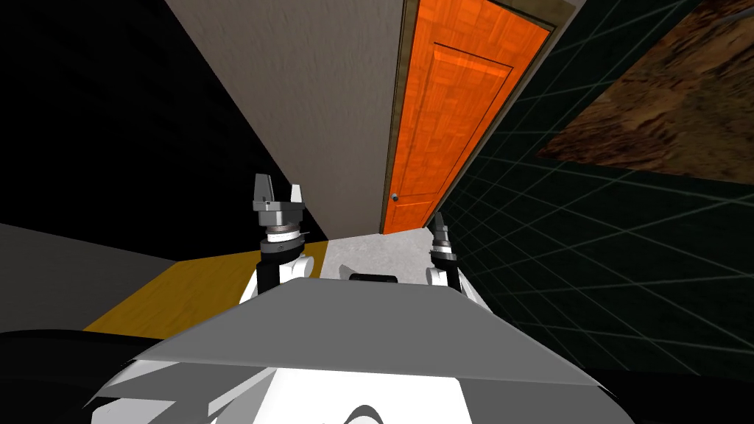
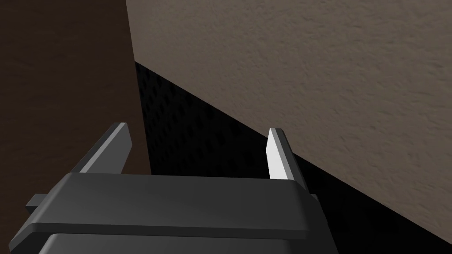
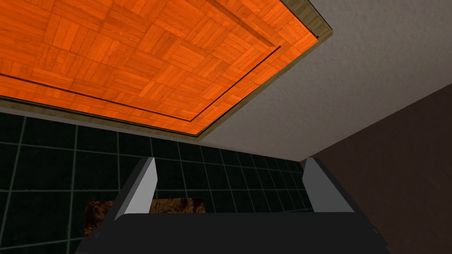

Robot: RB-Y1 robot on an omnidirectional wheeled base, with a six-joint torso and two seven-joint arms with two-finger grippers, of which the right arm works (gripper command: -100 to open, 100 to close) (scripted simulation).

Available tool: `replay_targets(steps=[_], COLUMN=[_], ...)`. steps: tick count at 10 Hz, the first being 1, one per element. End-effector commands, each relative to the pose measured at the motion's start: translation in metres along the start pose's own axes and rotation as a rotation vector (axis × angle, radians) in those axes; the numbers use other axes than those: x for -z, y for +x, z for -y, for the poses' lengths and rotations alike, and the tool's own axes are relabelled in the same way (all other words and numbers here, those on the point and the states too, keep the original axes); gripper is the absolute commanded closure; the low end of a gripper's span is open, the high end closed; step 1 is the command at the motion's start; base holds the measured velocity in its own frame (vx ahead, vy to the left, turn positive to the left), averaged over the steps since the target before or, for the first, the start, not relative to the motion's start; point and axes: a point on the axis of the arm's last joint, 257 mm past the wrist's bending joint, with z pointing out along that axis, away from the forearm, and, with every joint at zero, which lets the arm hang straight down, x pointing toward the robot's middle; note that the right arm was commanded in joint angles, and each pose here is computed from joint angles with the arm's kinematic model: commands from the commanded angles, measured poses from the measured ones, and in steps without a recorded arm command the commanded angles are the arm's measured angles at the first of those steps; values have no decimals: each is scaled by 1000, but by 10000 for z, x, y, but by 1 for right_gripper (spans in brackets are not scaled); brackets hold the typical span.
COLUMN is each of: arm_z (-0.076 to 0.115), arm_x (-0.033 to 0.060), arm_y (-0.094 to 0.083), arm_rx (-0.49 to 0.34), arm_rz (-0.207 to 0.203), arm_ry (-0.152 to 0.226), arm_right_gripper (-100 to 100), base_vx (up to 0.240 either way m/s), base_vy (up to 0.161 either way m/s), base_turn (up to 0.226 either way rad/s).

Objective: Pull the door open

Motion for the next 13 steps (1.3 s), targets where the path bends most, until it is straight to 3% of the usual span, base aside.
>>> replay_targets(steps=[1,13], arm_z=[97,797], arm_x=[42,396], arm_y=[40,405], arm_rx=[36,296], arm_rz=[-16,-150], arm_ry=[8,56], arm_right_gripper=[-100,-100], base_vx=[92,100], base_vy=[20,19], base_turn=[15,17])
